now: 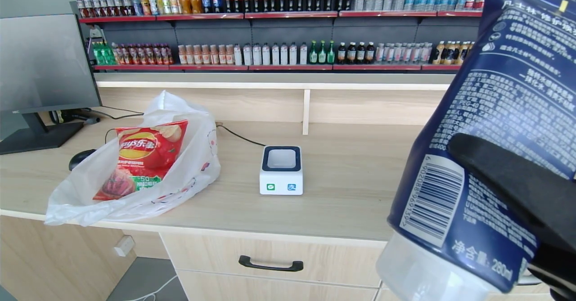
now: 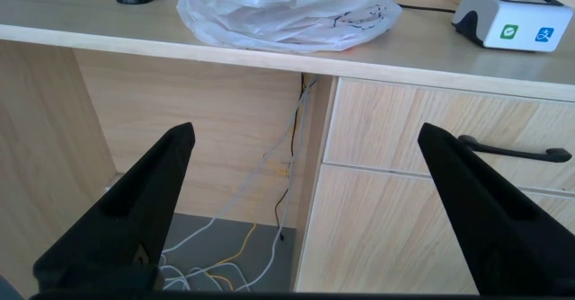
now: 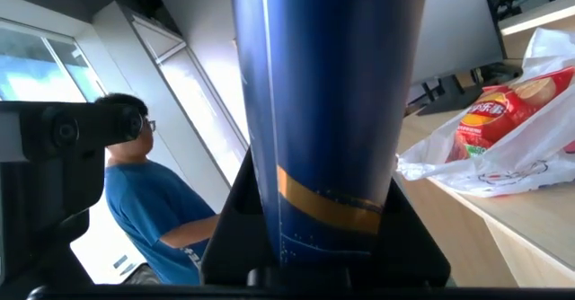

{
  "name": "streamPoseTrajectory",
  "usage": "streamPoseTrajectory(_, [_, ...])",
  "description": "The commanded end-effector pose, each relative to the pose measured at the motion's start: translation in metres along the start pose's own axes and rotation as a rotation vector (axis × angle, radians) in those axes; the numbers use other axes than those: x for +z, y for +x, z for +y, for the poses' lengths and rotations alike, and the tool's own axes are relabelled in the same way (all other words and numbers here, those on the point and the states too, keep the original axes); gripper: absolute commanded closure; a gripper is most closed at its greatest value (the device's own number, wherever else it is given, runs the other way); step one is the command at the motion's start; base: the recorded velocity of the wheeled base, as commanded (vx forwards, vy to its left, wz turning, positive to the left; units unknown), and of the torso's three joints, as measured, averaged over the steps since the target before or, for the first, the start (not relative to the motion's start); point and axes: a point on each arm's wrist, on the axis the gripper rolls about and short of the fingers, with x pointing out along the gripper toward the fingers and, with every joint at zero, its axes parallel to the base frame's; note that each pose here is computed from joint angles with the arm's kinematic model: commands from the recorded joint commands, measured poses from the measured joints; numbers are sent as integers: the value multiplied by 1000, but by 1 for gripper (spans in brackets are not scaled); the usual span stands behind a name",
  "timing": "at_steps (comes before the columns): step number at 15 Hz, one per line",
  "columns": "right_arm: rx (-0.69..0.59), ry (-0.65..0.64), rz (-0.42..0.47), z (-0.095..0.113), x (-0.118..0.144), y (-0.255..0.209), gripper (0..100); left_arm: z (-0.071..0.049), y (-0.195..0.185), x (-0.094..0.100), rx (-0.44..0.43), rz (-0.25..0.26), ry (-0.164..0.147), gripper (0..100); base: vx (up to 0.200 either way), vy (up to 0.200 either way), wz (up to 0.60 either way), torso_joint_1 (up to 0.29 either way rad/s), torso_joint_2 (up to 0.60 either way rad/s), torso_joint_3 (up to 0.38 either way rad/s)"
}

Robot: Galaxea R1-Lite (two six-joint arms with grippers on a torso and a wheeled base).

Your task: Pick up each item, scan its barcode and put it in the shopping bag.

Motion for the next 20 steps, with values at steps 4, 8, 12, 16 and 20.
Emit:
streamPoseTrajectory(4, [-2,0,1,0,0,0,100,0,0,0,0,1,0,0,0,0,0,0,0,0])
streamPoseTrajectory(8, [-6,-6,5,-1,-1,-1,100,0,0,0,0,-1,0,0,0,0,0,0,0,0])
streamPoseTrajectory(12, [-47,-38,43,-7,-9,-10,100,0,0,0,0,1,0,0,0,0,0,0,0,0])
streamPoseTrajectory(16, [-110,-162,125,-16,-25,-28,100,0,0,0,0,-1,0,0,0,0,0,0,0,0])
streamPoseTrajectory(20, [-179,-314,236,-24,-41,-55,100,0,0,0,0,1,0,0,0,0,0,0,0,0])
